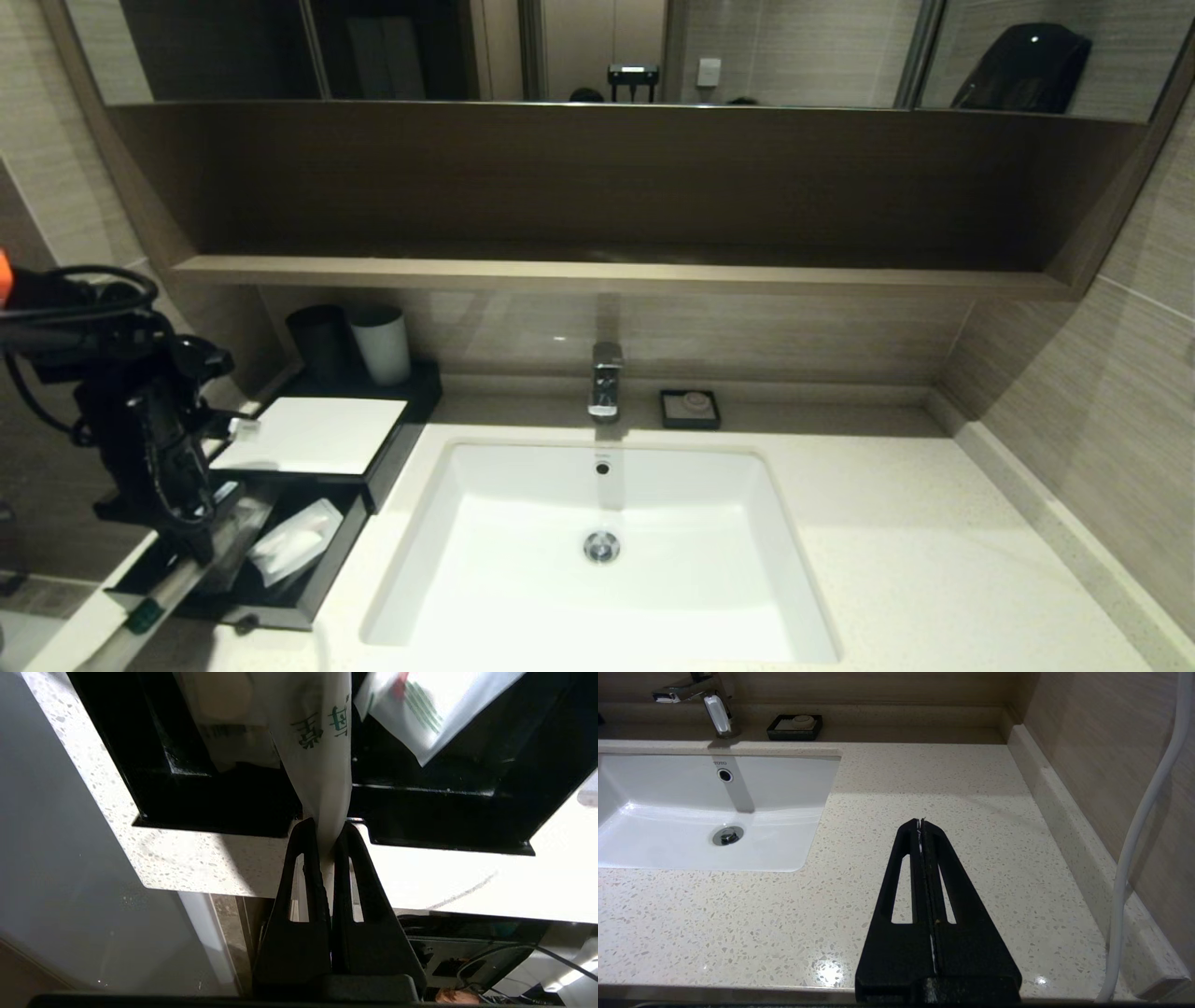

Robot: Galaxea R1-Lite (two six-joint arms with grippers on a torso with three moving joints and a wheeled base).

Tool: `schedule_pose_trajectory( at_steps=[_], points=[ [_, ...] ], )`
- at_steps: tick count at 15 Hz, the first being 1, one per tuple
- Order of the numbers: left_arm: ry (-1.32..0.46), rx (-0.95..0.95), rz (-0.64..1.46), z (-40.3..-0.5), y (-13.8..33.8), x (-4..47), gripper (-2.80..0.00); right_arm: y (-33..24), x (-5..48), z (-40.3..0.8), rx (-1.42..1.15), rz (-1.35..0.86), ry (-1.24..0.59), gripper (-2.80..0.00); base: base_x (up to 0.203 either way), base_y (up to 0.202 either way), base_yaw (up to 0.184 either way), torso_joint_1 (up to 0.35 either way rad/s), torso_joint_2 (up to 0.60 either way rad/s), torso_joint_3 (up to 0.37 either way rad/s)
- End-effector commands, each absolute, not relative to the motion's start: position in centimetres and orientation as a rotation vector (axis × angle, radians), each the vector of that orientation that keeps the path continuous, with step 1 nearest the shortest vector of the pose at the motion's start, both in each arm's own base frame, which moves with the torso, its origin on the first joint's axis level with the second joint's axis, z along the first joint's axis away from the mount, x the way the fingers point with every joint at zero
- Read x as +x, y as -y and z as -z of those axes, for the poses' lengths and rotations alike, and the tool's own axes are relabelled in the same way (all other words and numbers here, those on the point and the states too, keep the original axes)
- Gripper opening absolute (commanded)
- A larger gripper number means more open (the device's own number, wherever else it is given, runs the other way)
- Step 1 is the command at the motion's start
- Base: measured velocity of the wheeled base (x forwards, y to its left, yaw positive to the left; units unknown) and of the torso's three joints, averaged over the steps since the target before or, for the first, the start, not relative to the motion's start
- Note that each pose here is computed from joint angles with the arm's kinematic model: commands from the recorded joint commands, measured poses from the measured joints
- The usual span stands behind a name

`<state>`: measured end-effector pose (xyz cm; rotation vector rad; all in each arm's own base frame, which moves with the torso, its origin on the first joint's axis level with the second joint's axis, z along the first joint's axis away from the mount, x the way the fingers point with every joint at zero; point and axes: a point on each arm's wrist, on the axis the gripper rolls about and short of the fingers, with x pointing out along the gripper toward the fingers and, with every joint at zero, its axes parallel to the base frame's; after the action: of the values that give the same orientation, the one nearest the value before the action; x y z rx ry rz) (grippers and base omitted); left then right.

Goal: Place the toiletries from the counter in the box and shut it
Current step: Place the bathroom toiletry into the drawer

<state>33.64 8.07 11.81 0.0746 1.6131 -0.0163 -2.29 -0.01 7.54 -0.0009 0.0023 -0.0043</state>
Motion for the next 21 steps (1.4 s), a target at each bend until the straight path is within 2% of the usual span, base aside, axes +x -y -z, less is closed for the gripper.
schedule_pose_trajectory(
  at_steps=[1,21],
  points=[
    [-1.632,0.071,0.019,-11.0,-8.3,34.2,-2.80,0.0,-2.3,-7.5,-0.002,0.005,-0.003,-2.80,0.000,0.000,0.000,0.000,0.00,0.000],
    [-1.592,0.078,0.010,-10.2,-9.1,36.9,-2.80,0.0,-2.3,-7.6,-0.001,0.005,-0.002,-2.80,0.000,0.000,0.000,0.000,0.00,0.000]
  ],
)
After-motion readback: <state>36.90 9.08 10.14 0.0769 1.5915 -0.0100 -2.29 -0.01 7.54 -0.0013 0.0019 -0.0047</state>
